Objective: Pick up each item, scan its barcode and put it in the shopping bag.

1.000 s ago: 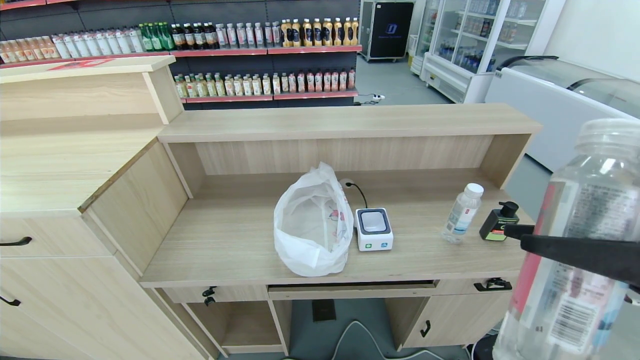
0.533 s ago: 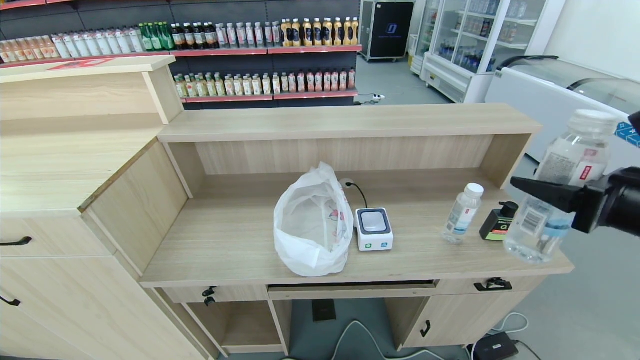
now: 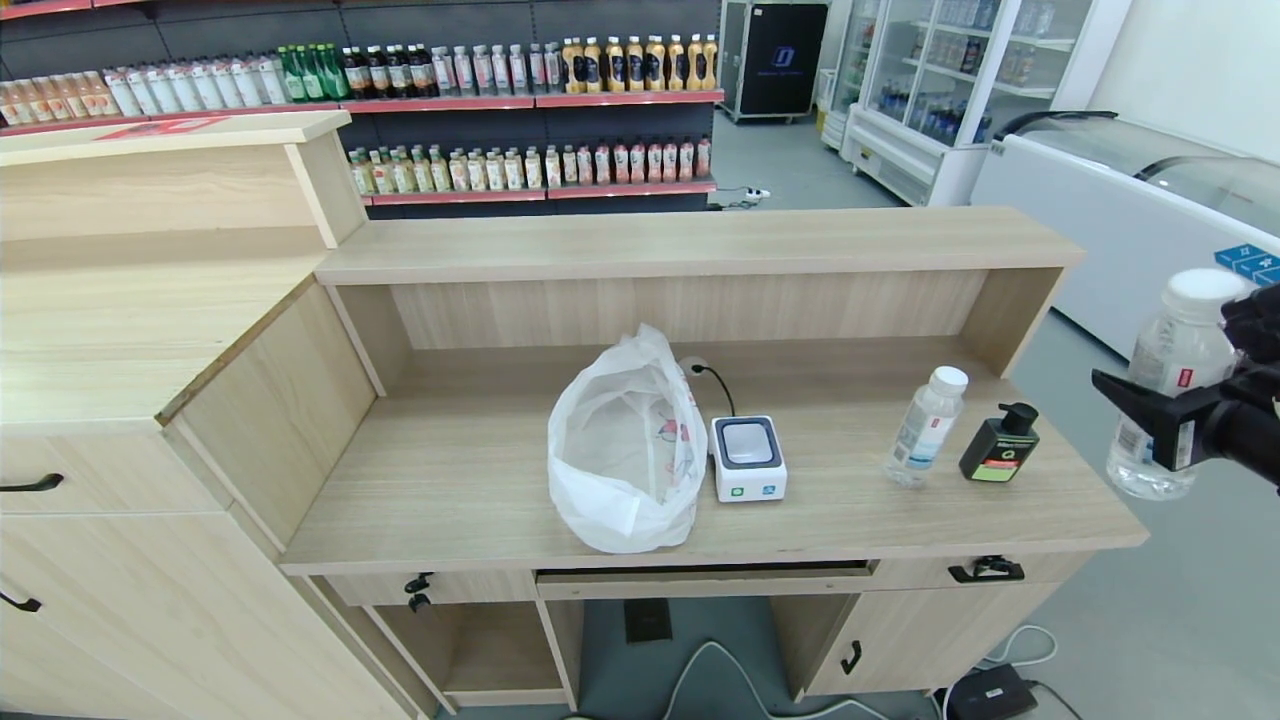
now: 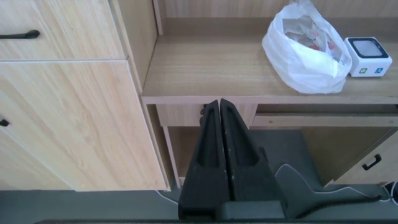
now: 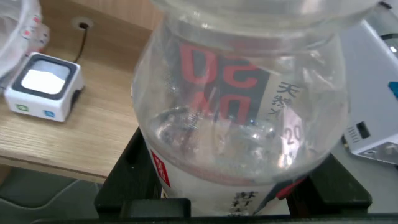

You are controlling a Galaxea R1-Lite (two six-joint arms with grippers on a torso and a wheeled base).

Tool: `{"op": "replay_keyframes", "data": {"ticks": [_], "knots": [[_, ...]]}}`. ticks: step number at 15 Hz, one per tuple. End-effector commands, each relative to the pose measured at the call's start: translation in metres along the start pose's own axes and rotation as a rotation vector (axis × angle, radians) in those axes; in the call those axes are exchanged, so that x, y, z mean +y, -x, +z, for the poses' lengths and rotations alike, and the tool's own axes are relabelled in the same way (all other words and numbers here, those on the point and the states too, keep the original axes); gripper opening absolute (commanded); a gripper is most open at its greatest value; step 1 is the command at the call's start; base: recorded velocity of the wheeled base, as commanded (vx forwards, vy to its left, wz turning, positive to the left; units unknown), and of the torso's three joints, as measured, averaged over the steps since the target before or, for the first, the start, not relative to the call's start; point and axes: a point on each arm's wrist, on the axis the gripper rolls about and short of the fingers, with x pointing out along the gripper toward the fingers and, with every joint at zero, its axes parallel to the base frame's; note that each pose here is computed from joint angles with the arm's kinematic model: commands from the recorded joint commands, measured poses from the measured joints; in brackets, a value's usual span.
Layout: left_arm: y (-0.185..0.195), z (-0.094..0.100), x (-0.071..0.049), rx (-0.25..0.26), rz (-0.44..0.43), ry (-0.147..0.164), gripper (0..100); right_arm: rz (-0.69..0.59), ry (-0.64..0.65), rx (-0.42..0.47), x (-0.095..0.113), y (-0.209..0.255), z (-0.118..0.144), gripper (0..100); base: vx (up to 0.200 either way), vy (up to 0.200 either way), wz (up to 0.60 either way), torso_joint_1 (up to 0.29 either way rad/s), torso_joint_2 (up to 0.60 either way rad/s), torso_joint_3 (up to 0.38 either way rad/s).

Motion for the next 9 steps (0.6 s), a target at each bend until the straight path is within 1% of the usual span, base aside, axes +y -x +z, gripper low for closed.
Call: {"op": "replay_keyframes", "data": {"ticks": [1,3,5,6,9], "knots": [[0.000,0.000,0.000,0.000,0.000,0.000,0,-0.031,0.049,0.018,-0.004,0.002,-0.009,0,0.000,0.000,0.00,0.000,0.00,0.000],[0.000,0.000,0.000,0.000,0.000,0.000,0,-0.059,0.118,0.012,-0.010,0.003,-0.009,0,0.000,0.000,0.00,0.000,0.00,0.000],[0.000,0.000,0.000,0.000,0.000,0.000,0,-0.083,0.183,-0.001,-0.013,0.000,-0.011,0,0.000,0.000,0.60,0.002,0.00,0.002],[0.000,0.000,0.000,0.000,0.000,0.000,0,-0.101,0.227,-0.022,-0.014,-0.003,-0.010,0,0.000,0.000,0.60,-0.002,0.00,0.002],[0.000,0.000,0.000,0.000,0.000,0.000,0,-0.143,0.247,-0.070,-0.012,-0.016,-0.008,0,0.000,0.000,0.60,0.002,0.00,0.002]]}}
